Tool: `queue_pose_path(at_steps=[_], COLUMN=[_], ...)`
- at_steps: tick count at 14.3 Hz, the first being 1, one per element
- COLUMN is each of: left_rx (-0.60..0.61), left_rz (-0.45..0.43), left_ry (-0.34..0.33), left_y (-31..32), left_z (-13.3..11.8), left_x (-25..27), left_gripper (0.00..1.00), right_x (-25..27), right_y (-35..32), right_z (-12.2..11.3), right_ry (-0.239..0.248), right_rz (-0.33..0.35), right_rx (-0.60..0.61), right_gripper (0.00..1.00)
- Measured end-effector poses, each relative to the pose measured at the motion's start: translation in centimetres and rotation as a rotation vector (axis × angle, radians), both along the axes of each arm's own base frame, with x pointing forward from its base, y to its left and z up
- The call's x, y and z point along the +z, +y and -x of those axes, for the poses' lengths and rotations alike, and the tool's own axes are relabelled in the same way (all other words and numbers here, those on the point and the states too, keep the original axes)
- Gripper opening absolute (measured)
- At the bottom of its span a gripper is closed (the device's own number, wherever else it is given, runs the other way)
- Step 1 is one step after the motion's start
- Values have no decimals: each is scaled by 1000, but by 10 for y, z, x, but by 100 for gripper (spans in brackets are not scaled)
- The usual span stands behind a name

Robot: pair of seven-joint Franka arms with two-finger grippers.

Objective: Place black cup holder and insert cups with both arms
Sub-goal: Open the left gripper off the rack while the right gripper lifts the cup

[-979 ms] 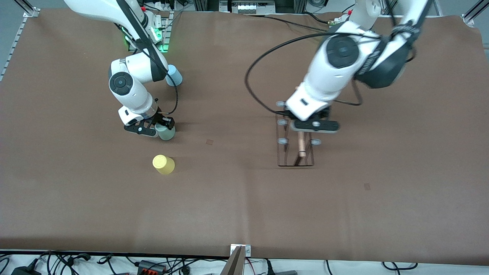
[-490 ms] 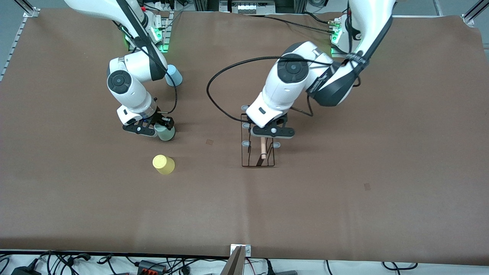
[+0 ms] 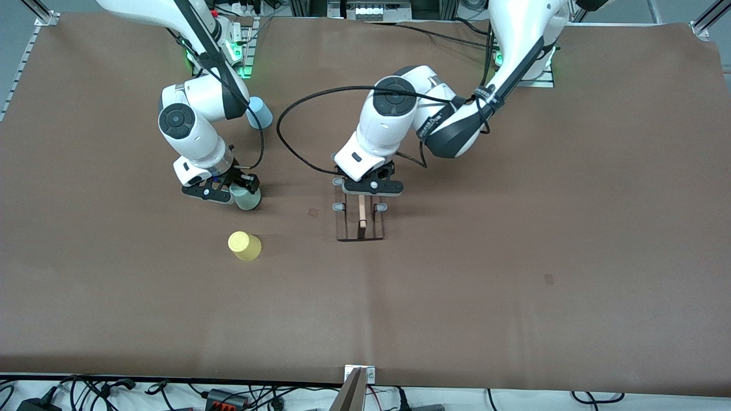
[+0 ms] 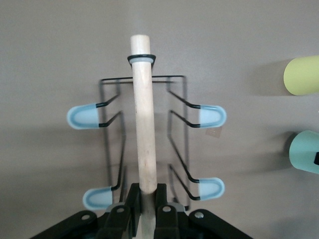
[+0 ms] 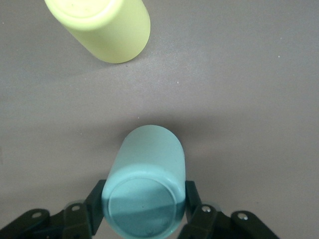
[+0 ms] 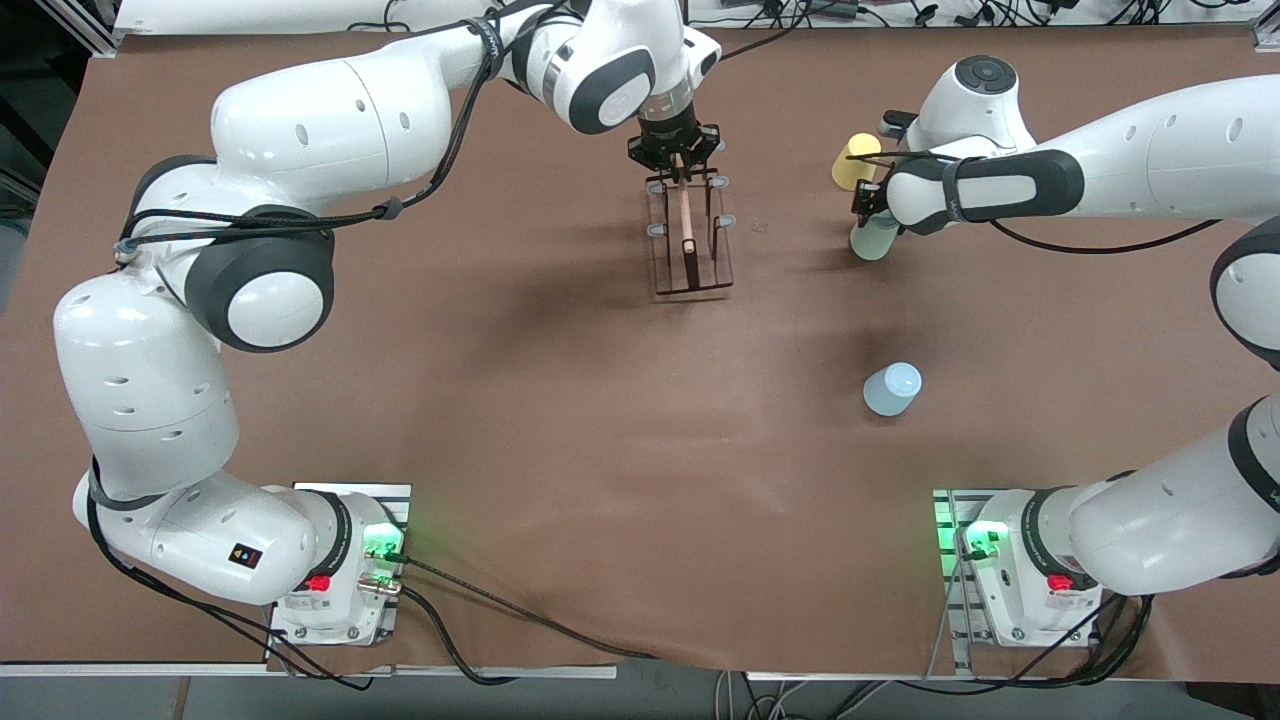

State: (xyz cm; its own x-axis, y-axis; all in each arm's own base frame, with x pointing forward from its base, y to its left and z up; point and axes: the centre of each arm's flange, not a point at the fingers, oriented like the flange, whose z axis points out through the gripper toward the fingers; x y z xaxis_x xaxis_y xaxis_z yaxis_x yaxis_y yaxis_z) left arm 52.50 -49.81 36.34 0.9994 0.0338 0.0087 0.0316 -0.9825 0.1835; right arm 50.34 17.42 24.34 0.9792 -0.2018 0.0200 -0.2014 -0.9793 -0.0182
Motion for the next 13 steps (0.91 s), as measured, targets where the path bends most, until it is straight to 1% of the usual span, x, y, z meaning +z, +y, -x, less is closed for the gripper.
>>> queue_pose_path(at_steps=[1,3,4,6,7,8,9,10,13], left_rx=[-4,-8,-14,-24,-24,-20,-12,-4,-30], left_rz=[-7,-15,-22,-39,-43,-47,-60,-82,-177], left_ry=[-13,-36,-48,-67,-72,-73,-69,-62,-36], left_y=[0,2,2,4,5,8,14,23,78], left_z=[-1,-5,-6,-7,-9,-11,-15,-21,-43], left_x=[1,5,6,6,6,8,12,19,55], left_gripper=[21,39,49,67,75,86,95,100,100], right_x=[1,4,4,5,6,9,17,29,83], right_y=[-1,-2,-2,-2,-2,-3,-4,-5,-7], right_z=[1,0,0,0,0,1,2,3,11], right_ry=[6,7,7,8,9,16,28,40,61], right_rz=[2,3,4,4,4,7,12,17,27], right_rx=[-1,-2,-3,-3,-2,-3,-5,-7,-20], right_gripper=[66,66,66,66,66,66,66,66,66])
